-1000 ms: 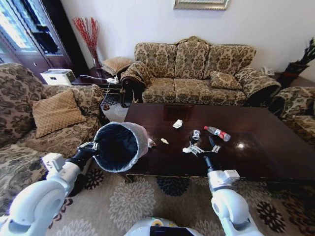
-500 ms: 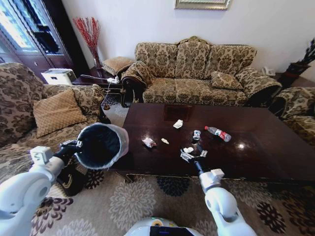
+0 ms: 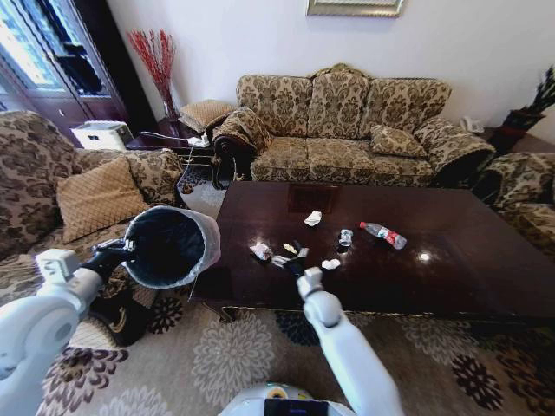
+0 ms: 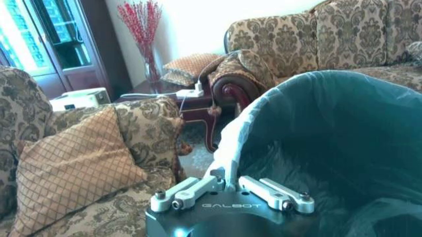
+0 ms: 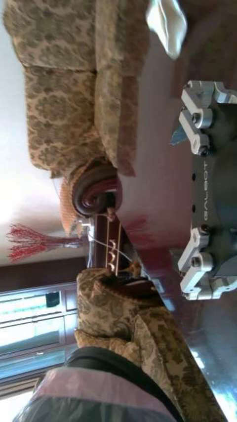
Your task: Move to the front of the table and place the trash on the table into the trash bin.
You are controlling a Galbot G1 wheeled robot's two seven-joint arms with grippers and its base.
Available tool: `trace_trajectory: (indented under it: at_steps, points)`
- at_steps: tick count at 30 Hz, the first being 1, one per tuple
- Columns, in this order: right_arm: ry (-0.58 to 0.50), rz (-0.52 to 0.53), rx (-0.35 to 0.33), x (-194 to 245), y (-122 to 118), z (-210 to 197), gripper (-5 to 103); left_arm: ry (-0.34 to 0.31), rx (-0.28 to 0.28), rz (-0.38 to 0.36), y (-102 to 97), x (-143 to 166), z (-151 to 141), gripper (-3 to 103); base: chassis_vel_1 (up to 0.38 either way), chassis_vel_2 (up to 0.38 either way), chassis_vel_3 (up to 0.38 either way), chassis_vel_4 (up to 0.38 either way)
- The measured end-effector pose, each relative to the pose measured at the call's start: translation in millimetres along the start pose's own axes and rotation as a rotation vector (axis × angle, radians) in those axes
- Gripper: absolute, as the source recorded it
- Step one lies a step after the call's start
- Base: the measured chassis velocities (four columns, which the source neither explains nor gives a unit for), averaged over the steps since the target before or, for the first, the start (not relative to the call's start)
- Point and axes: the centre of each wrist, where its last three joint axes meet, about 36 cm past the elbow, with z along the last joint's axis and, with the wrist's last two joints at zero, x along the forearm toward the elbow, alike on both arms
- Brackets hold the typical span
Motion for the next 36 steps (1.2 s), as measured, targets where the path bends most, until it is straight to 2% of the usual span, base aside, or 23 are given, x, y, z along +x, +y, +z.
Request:
trace_trajectory:
  at_steps: [2, 6, 9, 11, 13, 17, 20, 23, 29, 34, 36]
  points:
    - [0.028, -0.001, -0.027, -27, 7, 6, 100, 0.003, 0.003, 0.001, -1.7, 3, 1, 0, 0.0, 0.0, 0.0, 0.0]
    - [0.039, -0.002, -0.028, -58, 14, 6, 100, 0.003, 0.011, 0.008, -6.2, 8, 2, 0, 0.0, 0.0, 0.0, 0.0]
    - [0.054, 0.012, -0.015, -68, 19, 7, 103, 0.004, 0.016, 0.01, -7.5, 11, 3, 0, 0.0, 0.0, 0.0, 0.0]
    - [0.09, 0.012, -0.004, -70, 20, 10, 96, 0.0, 0.019, 0.008, -7.6, 13, 4, 0, 0.0, 0.0, 0.0, 0.0]
    - [0.105, 0.008, 0.0, -70, 21, 12, 96, -0.004, 0.02, 0.008, -7.7, 13, 4, 0, 0.0, 0.0, 0.0, 0.0]
    - [0.159, 0.013, -0.026, -62, 25, 21, 80, -0.013, 0.022, 0.008, -7.7, 13, 2, 0, 0.0, 0.0, 0.0, 0.0]
    - [0.161, 0.011, -0.034, -61, 26, 21, 77, -0.014, 0.022, 0.01, -8.1, 13, 2, 0, 0.0, 0.0, 0.0, 0.0]
    - [0.158, 0.005, -0.051, -56, 29, 17, 65, -0.018, 0.023, 0.021, -9.8, 11, 1, 0, 0.0, 0.0, 0.0, 0.0]
    - [0.158, 0.009, -0.057, -51, 27, 19, 53, -0.02, 0.022, 0.033, -10.2, 9, -1, 0, 0.0, 0.0, 0.0, 0.0]
    - [0.126, 0.017, -0.073, -36, 20, 15, 37, -0.003, 0.026, 0.065, -10.3, 5, -4, 0, 0.0, 0.0, 0.0, 0.0]
    - [0.069, 0.032, -0.083, -19, 9, 2, 30, 0.026, 0.028, 0.105, -9.6, -2, -8, 0, 0.0, 0.0, 0.0, 0.0]
